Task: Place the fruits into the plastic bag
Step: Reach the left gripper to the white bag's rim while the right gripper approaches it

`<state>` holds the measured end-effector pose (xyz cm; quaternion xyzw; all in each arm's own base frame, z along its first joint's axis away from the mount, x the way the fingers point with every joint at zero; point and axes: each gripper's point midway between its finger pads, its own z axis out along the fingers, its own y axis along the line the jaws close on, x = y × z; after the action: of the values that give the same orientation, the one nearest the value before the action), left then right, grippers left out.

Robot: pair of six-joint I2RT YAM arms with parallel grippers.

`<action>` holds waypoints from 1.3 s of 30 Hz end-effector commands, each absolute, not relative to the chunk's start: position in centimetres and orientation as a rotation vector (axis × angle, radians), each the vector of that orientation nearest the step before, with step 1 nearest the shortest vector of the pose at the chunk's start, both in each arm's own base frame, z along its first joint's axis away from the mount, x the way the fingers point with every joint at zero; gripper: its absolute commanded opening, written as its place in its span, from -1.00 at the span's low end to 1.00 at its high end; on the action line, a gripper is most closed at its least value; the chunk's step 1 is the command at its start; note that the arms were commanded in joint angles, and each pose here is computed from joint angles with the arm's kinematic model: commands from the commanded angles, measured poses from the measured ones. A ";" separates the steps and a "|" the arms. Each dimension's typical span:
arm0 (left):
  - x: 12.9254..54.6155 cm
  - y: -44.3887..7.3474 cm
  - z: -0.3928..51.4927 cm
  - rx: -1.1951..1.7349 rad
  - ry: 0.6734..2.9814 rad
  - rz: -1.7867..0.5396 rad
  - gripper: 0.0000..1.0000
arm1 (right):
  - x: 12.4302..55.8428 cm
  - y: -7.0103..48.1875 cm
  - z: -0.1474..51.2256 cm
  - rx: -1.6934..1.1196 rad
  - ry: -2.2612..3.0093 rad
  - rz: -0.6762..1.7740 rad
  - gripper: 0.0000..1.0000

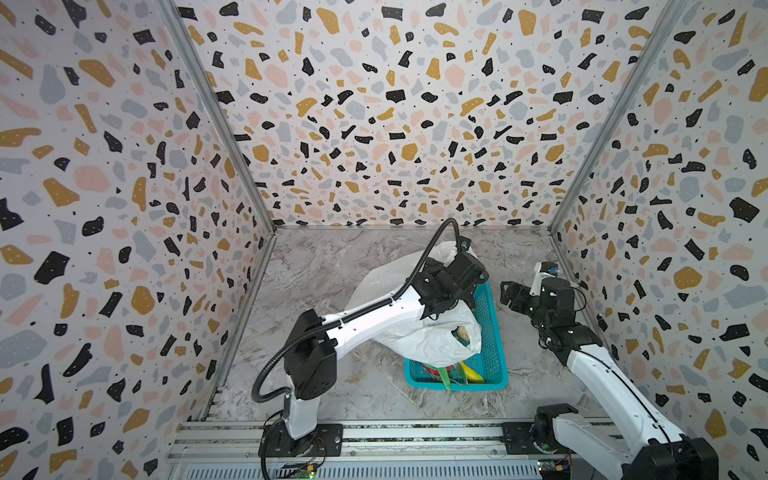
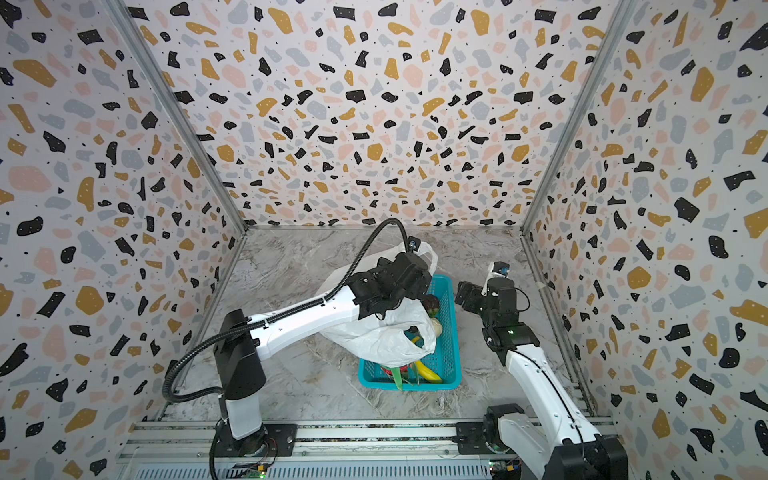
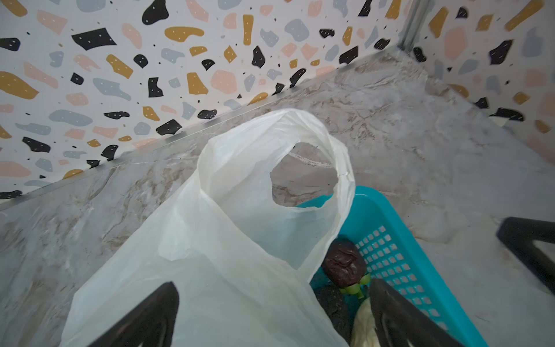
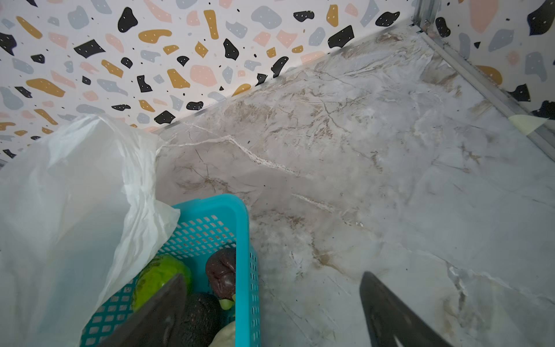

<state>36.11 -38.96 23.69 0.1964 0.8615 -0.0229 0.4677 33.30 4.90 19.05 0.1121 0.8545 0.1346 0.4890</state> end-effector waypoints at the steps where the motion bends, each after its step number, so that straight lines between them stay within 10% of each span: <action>1: 36.9 -37.8 24.1 0.502 2.124 0.078 0.99 | 33.2 5.0 20.2 0.226 2.064 0.320 0.81; 12: 38.8 -39.4 20.5 0.572 2.247 0.121 0.91 | 33.2 5.5 20.3 0.170 2.058 0.333 0.81; 17: 38.5 -38.8 20.1 0.576 2.274 0.092 0.36 | 33.0 5.6 20.2 0.158 2.057 0.335 0.81; 23: 38.7 -37.5 20.5 0.516 2.357 -0.096 -0.96 | 33.0 6.1 20.8 0.143 2.054 0.369 0.80; 39: 34.6 -30.3 32.2 0.351 2.103 -1.132 -1.00 | 30.8 16.9 25.3 -0.142 1.954 0.905 0.79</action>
<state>36.77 -28.61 30.14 0.1021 0.8535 -0.3483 0.3740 31.31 13.58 21.53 -0.0151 0.8360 0.2998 0.4594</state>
